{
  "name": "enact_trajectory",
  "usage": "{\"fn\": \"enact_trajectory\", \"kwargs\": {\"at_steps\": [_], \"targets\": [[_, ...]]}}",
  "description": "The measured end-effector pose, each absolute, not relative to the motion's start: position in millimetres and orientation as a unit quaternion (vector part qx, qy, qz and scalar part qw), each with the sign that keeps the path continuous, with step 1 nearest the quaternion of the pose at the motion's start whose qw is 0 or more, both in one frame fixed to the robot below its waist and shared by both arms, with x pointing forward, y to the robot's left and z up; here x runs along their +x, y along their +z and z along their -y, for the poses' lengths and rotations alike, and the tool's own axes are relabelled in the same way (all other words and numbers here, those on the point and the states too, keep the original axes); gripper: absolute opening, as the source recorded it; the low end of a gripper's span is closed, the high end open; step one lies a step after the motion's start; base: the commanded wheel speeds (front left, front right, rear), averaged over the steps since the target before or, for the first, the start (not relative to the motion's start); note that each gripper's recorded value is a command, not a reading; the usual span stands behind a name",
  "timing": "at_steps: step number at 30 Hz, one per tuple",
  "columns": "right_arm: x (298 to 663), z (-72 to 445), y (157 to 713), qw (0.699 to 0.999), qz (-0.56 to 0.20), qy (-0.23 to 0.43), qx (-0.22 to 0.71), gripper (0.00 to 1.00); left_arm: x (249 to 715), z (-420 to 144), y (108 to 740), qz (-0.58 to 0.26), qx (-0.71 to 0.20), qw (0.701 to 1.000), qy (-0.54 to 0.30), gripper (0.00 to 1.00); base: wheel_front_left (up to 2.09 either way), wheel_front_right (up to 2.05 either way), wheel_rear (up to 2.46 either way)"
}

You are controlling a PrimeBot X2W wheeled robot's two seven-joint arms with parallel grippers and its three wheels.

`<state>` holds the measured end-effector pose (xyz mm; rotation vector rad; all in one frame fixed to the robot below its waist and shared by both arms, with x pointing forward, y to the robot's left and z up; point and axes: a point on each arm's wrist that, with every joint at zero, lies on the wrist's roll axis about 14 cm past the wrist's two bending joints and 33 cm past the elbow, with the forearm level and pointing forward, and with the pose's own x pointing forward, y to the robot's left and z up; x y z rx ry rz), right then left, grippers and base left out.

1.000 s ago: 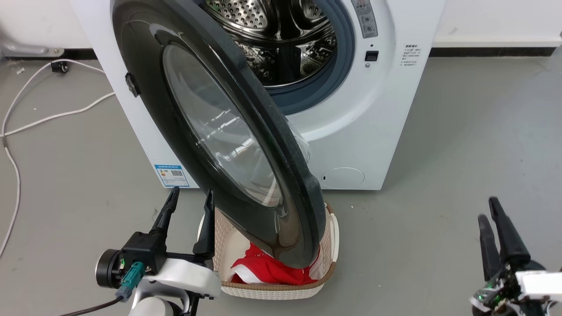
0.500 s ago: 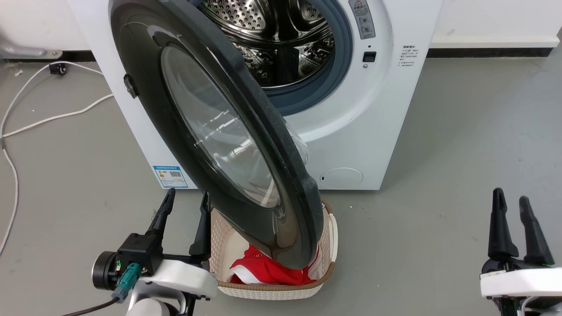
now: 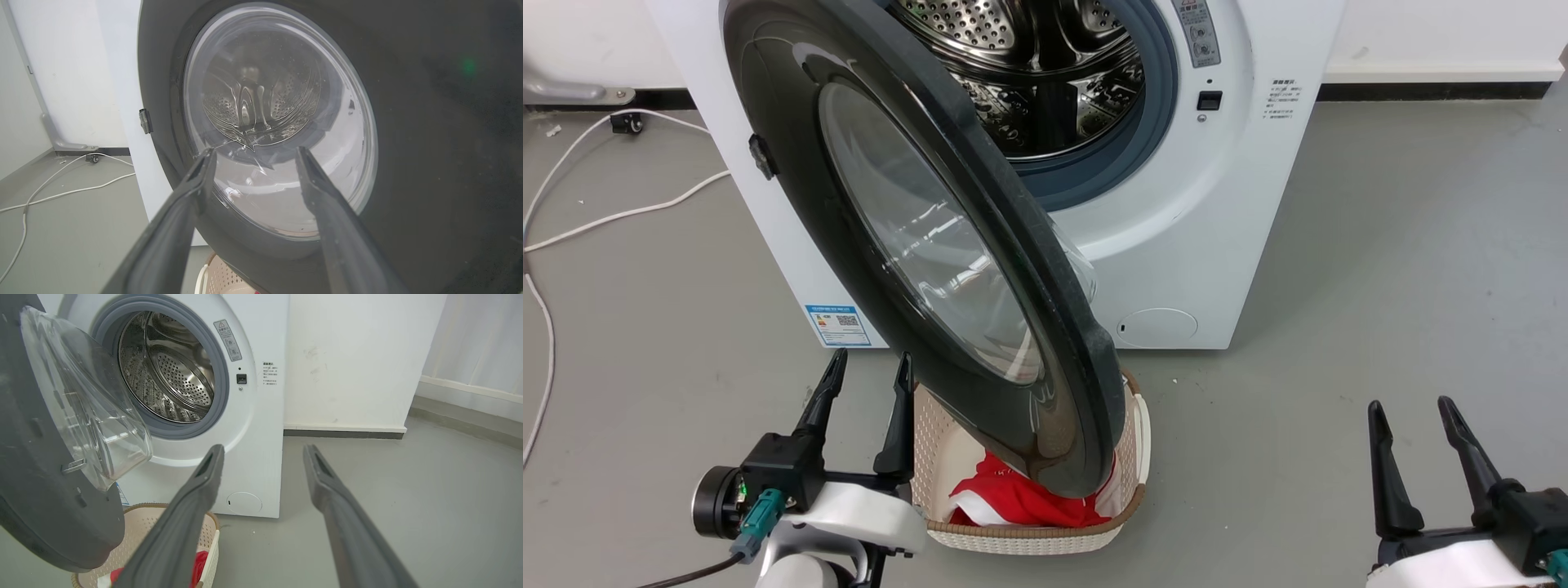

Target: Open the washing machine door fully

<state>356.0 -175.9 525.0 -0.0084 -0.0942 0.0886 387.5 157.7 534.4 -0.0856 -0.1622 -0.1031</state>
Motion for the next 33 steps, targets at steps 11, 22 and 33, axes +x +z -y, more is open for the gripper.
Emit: {"fn": "enact_trajectory", "kwargs": {"at_steps": [11,22,33], "targets": [[357.6,180.1,518.5,0.998,0.046,0.036,0.018,1.00,389.1,-157.1,532.8,0.079,-0.038,0.995,-0.052,1.00,0.00,0.00,0.00],[358.5,179.6,515.7,0.998,0.045,0.036,0.022,1.00,388.2,-157.9,535.0,0.082,-0.034,0.995,-0.051,0.00,0.00,0.00,0.00],[359.7,181.0,511.2,0.998,0.040,0.034,0.026,1.00,393.5,-158.8,553.0,0.110,-0.035,0.992,-0.052,0.00,0.00,0.00,0.00]]}}
